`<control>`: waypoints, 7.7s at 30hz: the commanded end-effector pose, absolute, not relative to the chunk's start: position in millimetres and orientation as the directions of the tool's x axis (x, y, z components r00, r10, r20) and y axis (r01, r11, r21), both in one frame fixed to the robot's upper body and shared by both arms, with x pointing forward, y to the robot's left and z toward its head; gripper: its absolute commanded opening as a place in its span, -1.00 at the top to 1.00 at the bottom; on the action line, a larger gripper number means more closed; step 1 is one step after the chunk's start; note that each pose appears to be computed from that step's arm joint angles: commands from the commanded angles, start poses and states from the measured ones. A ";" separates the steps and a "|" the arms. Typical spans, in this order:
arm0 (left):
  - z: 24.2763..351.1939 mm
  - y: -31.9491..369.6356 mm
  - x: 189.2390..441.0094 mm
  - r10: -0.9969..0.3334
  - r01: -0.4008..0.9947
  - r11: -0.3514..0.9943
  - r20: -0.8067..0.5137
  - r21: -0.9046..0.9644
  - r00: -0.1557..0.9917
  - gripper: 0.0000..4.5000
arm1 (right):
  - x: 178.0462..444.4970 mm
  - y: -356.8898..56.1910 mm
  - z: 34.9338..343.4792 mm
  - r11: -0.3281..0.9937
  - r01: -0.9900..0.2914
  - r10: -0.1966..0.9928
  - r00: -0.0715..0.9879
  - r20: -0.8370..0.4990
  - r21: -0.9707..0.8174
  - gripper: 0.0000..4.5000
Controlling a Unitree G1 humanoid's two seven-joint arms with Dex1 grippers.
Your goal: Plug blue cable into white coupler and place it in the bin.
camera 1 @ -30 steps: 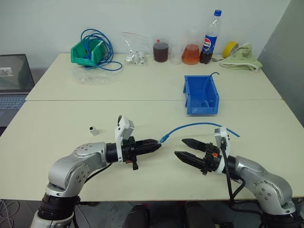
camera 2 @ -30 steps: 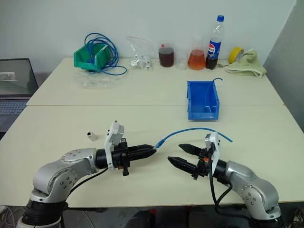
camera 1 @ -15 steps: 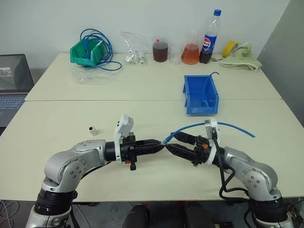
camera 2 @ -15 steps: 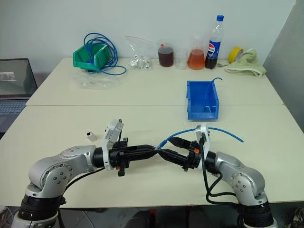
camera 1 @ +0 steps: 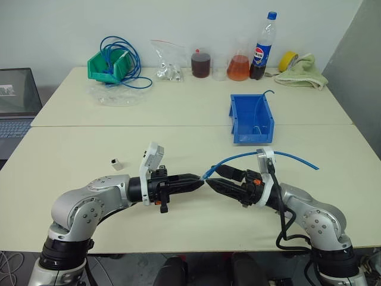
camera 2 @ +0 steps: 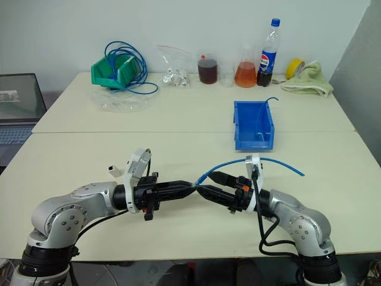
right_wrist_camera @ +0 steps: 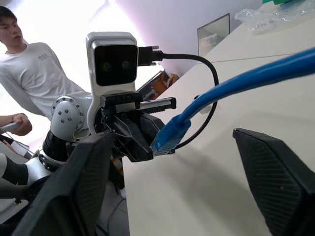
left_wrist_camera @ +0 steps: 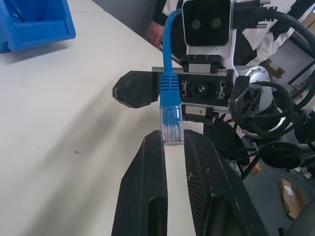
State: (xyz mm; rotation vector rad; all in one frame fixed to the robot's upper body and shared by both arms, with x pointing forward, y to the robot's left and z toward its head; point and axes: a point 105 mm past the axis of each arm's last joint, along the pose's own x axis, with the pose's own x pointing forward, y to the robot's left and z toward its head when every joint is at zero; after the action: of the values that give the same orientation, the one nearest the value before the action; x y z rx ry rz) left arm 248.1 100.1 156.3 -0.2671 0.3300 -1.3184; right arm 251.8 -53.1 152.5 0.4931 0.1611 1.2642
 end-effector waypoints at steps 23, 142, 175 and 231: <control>159.0 102.5 240.4 -0.981 0.899 0.192 -0.079 -0.395 0.175 0.90 | 245.8 -47.4 170.6 0.140 -0.894 0.948 0.246 0.205 0.425 0.94; 66.1 168.4 271.7 -0.028 0.037 0.998 -0.172 0.046 0.985 0.73 | 261.6 -88.1 167.5 0.267 -0.942 0.962 0.272 -0.004 0.201 0.95; 44.7 125.7 282.9 -0.185 0.199 0.979 -0.228 0.041 0.956 0.73 | 253.0 -97.5 163.8 0.285 -0.932 0.958 0.285 -0.035 0.225 0.95; 95.7 239.9 282.2 -0.538 0.587 0.803 -0.300 0.101 0.788 -1.00 | 246.6 -73.6 176.7 0.182 -0.967 0.983 0.185 0.004 0.178 0.95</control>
State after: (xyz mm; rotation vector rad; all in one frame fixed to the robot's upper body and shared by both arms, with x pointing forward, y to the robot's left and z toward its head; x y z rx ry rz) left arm 279.8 239.1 84.4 0.1855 0.2768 -0.5322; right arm 252.1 -78.7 166.0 0.1650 0.1676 1.3398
